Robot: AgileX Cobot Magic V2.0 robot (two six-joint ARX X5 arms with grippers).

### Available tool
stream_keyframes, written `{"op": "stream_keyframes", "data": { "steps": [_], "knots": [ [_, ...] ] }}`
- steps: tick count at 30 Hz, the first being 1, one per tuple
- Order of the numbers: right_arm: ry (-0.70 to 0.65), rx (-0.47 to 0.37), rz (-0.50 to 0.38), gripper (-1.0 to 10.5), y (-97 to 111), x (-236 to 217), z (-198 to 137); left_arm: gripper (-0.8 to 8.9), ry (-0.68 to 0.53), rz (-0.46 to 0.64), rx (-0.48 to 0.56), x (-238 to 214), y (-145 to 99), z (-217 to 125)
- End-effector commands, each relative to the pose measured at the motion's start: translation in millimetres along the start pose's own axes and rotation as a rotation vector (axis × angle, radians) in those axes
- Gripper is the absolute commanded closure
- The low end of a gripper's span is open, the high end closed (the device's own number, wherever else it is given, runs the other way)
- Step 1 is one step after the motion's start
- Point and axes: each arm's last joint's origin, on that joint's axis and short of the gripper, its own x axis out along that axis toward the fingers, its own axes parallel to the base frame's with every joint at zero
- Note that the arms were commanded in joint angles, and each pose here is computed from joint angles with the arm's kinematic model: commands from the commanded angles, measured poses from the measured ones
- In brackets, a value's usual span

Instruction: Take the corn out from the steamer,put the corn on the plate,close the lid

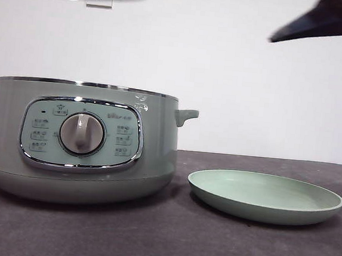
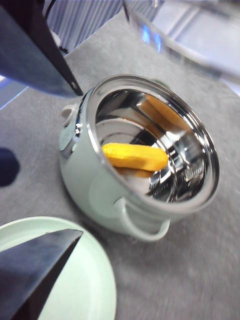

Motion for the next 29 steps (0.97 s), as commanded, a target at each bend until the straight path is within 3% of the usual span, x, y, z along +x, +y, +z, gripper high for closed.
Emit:
{"op": "stream_keyframes", "data": {
  "steps": [1,8,15,25,29],
  "knots": [
    [0.046,-0.036,0.019,5.1,10,22,16,8.22,-0.118,0.065,0.001,-40,2,8],
    [0.171,-0.161,0.036,5.1,37,84,50,8.22,-0.198,0.160,-0.013,-100,6,-3],
    [0.312,-0.286,-0.040,5.1,55,153,69,8.22,-0.193,0.174,-0.039,-128,6,-17],
    [0.406,-0.366,-0.073,5.1,60,237,53,8.22,-0.159,0.170,-0.045,-128,6,-21],
    [0.419,-0.383,-0.090,5.7,55,258,42,8.22,-0.155,0.170,-0.051,-128,6,-21]
  ]
}}
